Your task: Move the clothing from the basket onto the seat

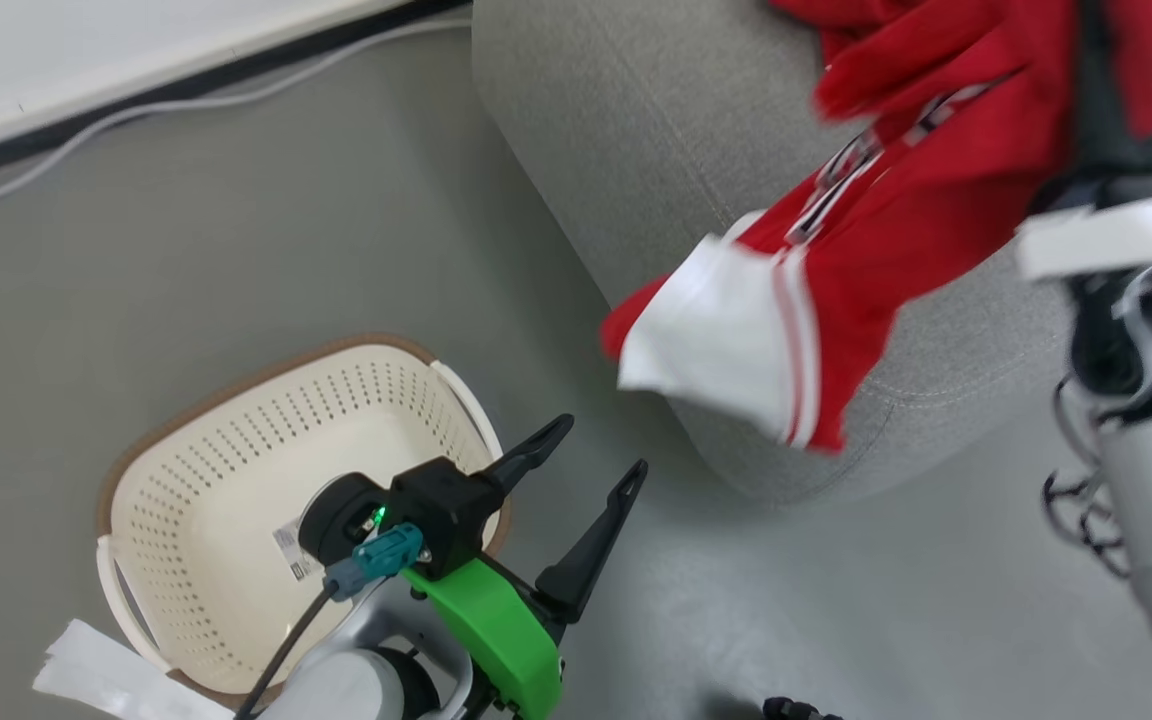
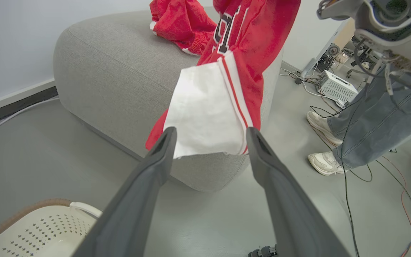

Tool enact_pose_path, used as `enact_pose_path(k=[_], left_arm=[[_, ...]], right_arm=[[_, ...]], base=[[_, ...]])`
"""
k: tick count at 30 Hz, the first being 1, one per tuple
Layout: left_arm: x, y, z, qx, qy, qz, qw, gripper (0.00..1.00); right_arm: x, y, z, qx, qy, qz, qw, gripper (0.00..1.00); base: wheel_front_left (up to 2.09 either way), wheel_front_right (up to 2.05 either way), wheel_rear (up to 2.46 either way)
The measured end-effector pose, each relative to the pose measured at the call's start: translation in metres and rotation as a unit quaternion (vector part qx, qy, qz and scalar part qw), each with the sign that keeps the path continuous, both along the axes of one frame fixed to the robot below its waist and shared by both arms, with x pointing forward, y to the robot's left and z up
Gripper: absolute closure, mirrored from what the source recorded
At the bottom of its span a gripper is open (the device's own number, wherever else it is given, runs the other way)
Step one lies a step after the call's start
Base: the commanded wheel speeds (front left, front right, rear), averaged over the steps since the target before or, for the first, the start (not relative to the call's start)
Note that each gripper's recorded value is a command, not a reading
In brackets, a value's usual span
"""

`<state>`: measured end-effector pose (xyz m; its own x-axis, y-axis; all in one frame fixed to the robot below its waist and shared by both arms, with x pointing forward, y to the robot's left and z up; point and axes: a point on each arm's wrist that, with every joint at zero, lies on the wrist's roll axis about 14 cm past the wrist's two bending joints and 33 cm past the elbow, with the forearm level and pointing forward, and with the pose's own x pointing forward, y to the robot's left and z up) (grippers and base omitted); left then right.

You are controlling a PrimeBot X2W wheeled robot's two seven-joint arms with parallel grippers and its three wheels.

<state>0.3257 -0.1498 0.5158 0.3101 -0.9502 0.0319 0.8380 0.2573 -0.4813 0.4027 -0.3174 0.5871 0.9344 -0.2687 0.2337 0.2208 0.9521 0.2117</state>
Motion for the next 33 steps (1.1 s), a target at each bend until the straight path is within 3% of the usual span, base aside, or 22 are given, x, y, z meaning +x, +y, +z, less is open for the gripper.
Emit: enact_pose_path(k=[5,11,23,26,33], left_arm=[[0.004,0.005,-0.028,0.025,0.033,0.0,0.999,0.0],[0.02,0.024,-0.047,0.042,0.052,0.036,0.997,0.0],[0.032,0.059,-0.077,0.051,0.104,0.072,0.991,0.0],[0.039,0.072,-0.092,0.065,0.121,0.095,0.986,0.0],[0.057,0.098,-0.126,0.095,0.142,0.136,0.976,0.0]], right_arm=[[0.021,-0.072,0.027,0.026,-0.033,-0.099,0.994,1.0],[0.048,-0.132,0.079,0.039,-0.102,-0.177,0.978,1.0],[0.093,-0.183,0.145,0.005,-0.219,-0.242,0.945,1.0],[0.117,-0.185,0.11,0.017,-0.191,-0.249,0.949,1.0],[0.185,-0.138,-0.079,0.106,-0.008,-0.218,0.97,1.0]], base=[[0.0,0.0,0.0],[0.0,0.0,0.0],[0.0,0.0,0.0],[0.0,0.0,0.0],[0.0,0.0,0.0]])
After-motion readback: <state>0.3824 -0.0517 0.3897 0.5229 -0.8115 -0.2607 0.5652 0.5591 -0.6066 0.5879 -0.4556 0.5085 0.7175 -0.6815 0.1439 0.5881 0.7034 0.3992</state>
